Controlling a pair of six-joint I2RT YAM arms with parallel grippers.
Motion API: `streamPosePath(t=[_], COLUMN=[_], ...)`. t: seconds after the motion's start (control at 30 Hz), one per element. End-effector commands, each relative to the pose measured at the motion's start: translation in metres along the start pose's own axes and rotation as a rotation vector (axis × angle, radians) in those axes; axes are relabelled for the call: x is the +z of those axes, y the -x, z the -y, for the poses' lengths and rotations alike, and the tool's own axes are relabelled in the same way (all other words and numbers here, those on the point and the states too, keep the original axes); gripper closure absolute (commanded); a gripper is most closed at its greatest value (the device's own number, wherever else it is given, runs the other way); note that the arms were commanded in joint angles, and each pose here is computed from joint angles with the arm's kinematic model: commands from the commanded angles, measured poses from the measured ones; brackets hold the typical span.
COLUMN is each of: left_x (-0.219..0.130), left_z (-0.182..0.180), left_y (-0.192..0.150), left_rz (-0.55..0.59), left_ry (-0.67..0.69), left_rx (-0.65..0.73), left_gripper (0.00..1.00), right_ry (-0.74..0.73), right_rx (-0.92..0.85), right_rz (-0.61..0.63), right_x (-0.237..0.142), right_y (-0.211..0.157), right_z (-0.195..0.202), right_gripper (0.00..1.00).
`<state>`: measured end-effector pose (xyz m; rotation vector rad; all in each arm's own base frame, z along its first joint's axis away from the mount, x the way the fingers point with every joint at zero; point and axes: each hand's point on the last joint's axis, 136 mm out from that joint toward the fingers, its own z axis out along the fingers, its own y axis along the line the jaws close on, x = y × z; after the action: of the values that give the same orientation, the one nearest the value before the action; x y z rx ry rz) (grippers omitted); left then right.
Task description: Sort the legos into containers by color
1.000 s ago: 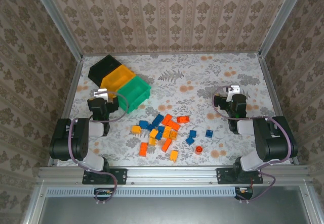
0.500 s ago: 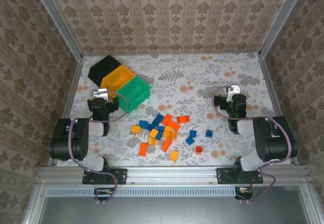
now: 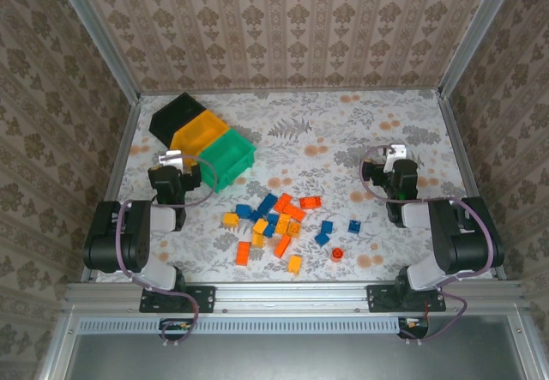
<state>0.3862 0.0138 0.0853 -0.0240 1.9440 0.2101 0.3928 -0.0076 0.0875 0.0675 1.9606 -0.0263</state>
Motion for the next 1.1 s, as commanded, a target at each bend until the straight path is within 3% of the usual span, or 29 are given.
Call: streamPosePath(t=[0.0, 0.03, 0.2, 0.4, 0.5, 0.6, 0.7, 0.77, 0.9, 1.07], left_x=[-0.002, -0.005, -0.023, -0.046, -0.059, -0.071, -0.079, -0.078, -0.068, -0.037], left_z=[-0.005, -0.002, -0.028, -0.049, -0.063, -0.082, -0.080, -0.066, -0.038, 0.013], left_y=[0.020, 0.025, 0.048, 0.091, 0.105, 0.097, 0.089, 0.099, 0.118, 0.121], left_rz=[0.044, 0.067, 0.039, 0.109, 0.166, 0.184, 0.126, 0.119, 0.134, -0.291], left_ry=[0.045, 0.021, 0.180, 0.242, 0.260, 0.264, 0.193, 0.081, -0.090, -0.182], left_rx=[-0.002, 0.014, -0.021, -0.171, -0.367, -0.657, -0.806, -0.785, -0.764, -0.422], left_gripper=[0.00, 0.00, 0.00, 0.00, 0.00, 0.00, 0.00, 0.00, 0.00, 0.00], right_ry=[-0.029, -0.051, -0.130, -0.185, -0.268, -0.232, -0.200, -0.099, -0.026, 0.039], right_rx=[0.030, 0.035, 0.074, 0.148, 0.270, 0.493, 0.671, 0.649, 0.571, 0.491], right_rz=[0.029, 0.008, -0.042, -0.017, 0.007, -0.015, -0.060, -0.082, -0.246, -0.368], right_x=[0.000, -0.003, -0.015, -0.034, -0.044, -0.046, -0.047, -0.041, -0.034, -0.035], right_y=[0.020, 0.024, 0.045, 0.069, 0.077, 0.071, 0.058, 0.060, 0.054, 0.043], right_z=[0.006, 0.010, 0.019, 0.018, 0.030, 0.029, 0.027, 0.010, -0.013, -0.036], right_gripper=[0.00, 0.00, 0.00, 0.00, 0.00, 0.00, 0.00, 0.00, 0.00, 0.00])
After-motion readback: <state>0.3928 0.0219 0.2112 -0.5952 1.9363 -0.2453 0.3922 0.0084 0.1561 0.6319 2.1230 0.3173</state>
